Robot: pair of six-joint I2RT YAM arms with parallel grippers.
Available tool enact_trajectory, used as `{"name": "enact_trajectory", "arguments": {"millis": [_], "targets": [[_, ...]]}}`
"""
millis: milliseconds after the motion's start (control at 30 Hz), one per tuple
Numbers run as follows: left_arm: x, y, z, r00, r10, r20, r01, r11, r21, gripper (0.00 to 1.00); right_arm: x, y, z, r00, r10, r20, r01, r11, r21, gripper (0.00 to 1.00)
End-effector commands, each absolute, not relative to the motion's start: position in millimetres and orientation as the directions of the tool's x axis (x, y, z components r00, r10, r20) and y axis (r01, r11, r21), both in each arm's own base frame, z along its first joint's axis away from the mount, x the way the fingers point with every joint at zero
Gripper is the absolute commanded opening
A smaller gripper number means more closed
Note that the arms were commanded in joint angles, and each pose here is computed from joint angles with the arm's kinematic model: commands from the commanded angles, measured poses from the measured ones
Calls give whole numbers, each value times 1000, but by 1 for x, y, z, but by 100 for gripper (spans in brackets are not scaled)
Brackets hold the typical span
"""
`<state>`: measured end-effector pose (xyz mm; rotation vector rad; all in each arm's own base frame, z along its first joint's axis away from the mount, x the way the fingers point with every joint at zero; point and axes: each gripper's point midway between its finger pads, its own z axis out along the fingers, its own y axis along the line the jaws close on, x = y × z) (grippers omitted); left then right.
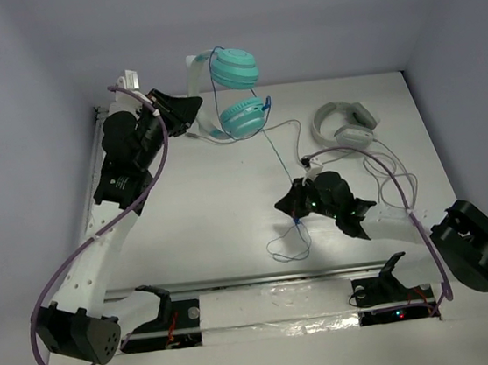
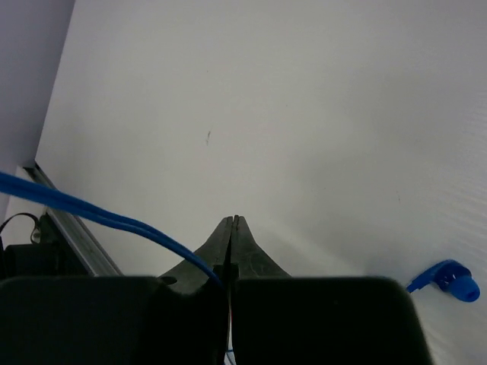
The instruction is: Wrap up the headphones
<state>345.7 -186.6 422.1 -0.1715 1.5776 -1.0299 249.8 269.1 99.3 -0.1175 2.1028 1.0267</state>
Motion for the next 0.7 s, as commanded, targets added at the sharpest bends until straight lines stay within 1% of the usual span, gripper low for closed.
{"name": "enact_trajectory", "arguments": {"millis": [0,67,133,200,233,267,300,433,467,500,533,667], "targets": [[351,-166,449,-168,-736,-656,405,555,-727,0,254,284,116,-667,210,-715,-414,693,591,0],[357,-160,443,-143,-756,-639,374,556,-742,0,237,302,115,-684,150,-714,-434,703,563,0],[369,-145,431,-84,-768,-635,294,589,-752,0,231,309,118,-672,128,-729,-436,727,530,0],[377,-133,417,-49,-776,-629,233,604,-762,0,212,325,121,-684,74,-726,-467,720,513,0],[379,-130,415,-41,-776,-630,219,608,-763,0,209,328,122,-680,64,-730,-467,730,499,0],[383,-129,408,-42,-770,-636,194,618,-762,0,195,332,117,-692,16,-721,-481,734,479,0],[387,-121,407,-11,-759,-651,159,642,-750,0,196,336,125,-676,13,-737,-485,745,458,0],[400,-98,394,63,-686,-725,36,728,-685,0,177,340,134,-668,-48,-743,-503,764,403,0],[403,-94,388,64,-665,-744,1,745,-667,0,173,337,134,-670,-67,-739,-503,774,385,0],[406,-87,381,76,-633,-771,-39,771,-636,0,169,341,146,-652,-60,-756,-512,770,381,0],[407,-85,380,81,-631,-772,-50,771,-635,0,166,341,150,-649,-64,-758,-516,769,376,0],[416,-76,355,55,-539,-840,-138,829,-541,0,154,339,167,-635,-117,-764,-546,767,336,0]]}}
